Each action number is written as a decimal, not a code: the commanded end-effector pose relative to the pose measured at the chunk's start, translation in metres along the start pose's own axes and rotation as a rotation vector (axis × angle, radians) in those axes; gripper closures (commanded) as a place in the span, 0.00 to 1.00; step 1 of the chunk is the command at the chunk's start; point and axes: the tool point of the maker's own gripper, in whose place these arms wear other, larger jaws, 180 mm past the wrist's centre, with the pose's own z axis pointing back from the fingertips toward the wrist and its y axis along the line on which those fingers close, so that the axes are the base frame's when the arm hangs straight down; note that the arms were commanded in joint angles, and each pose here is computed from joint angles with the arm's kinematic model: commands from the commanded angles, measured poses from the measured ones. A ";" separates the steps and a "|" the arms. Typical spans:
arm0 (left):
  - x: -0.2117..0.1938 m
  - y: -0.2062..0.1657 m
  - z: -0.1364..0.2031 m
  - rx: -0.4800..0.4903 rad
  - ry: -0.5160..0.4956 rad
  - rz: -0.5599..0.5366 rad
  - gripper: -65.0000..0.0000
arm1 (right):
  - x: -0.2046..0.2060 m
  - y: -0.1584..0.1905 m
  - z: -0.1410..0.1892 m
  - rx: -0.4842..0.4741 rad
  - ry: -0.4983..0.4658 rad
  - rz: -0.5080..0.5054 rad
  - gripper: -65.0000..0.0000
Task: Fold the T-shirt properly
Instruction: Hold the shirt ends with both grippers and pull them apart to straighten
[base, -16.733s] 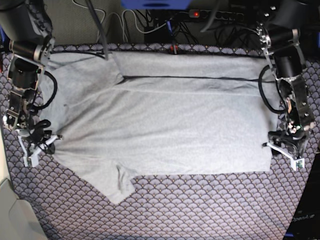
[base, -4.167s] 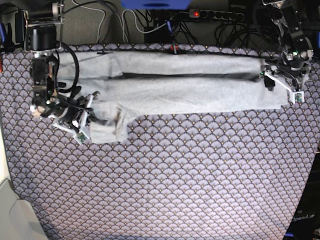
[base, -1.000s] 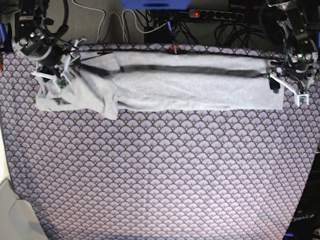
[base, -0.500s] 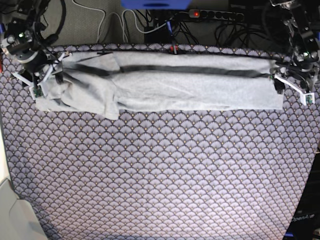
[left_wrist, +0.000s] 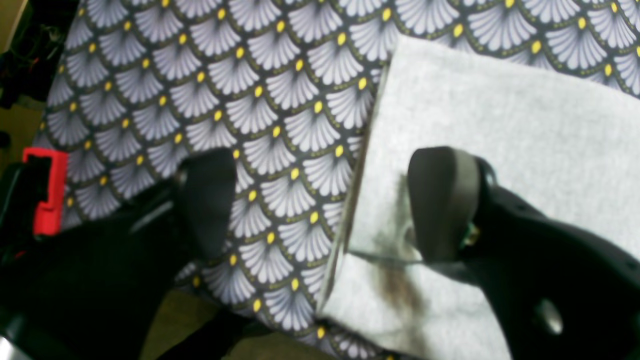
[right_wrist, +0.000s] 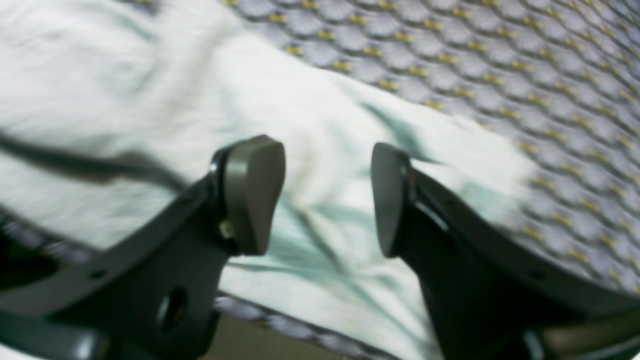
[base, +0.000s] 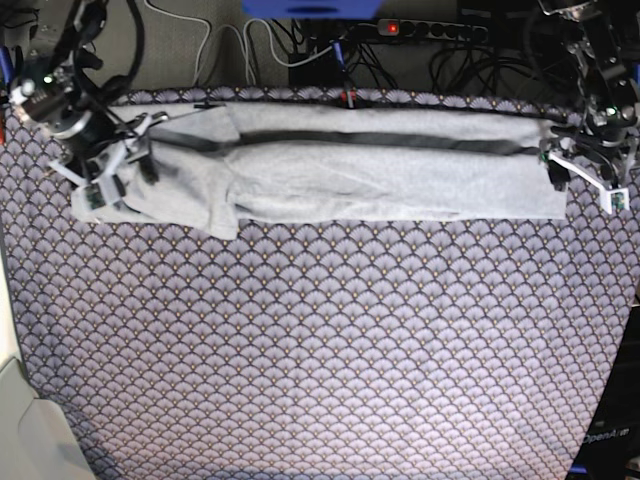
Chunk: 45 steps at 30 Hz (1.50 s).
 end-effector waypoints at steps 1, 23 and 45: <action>0.014 0.005 0.002 0.011 -0.042 -0.006 0.19 | 0.015 0.000 0.001 0.005 -0.039 0.021 0.50; 0.018 -0.004 -0.005 -0.005 -0.050 0.029 0.19 | -0.036 -0.061 -0.007 -0.101 0.097 -0.135 0.87; -0.019 -0.019 -0.017 -0.037 0.089 0.087 0.19 | -0.032 -0.066 -0.006 -0.110 0.094 -0.124 0.87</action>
